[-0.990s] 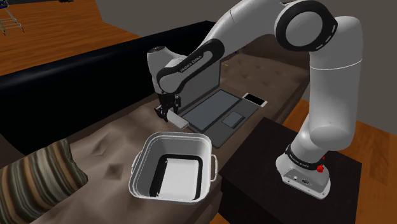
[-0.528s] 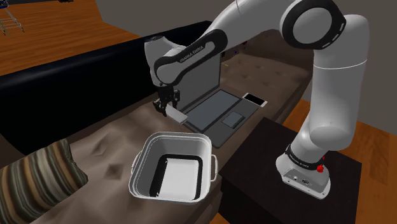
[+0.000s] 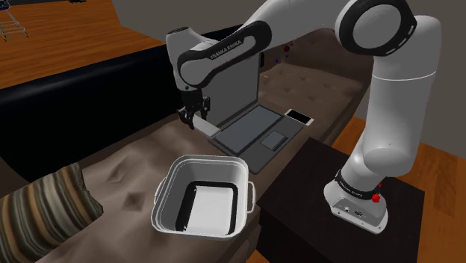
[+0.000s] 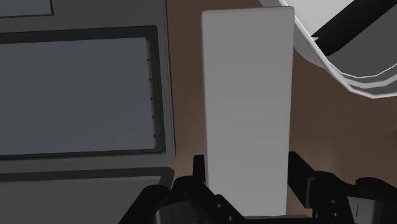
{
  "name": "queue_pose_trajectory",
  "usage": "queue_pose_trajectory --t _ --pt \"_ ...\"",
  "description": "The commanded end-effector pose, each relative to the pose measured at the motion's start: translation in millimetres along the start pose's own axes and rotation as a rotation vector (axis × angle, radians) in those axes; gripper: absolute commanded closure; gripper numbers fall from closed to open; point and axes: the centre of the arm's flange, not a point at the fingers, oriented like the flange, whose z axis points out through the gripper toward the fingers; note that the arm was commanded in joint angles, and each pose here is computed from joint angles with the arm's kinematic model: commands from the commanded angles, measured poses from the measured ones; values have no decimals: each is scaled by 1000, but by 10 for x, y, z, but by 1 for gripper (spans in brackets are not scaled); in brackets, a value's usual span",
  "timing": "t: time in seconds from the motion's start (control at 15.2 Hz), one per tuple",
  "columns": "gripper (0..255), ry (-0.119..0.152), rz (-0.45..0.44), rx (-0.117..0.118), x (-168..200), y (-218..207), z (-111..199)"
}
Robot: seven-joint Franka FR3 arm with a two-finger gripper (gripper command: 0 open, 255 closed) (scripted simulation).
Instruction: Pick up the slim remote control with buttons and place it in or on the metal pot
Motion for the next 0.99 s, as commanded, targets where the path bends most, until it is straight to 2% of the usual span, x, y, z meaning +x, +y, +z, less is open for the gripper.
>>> queue_pose_trajectory --t 0.0,0.26,0.92 --pt "255 0 0 0 -15 1 -120" --pt "255 0 0 0 -27 2 -298" --pt "255 0 0 0 -1103 -762 -264"
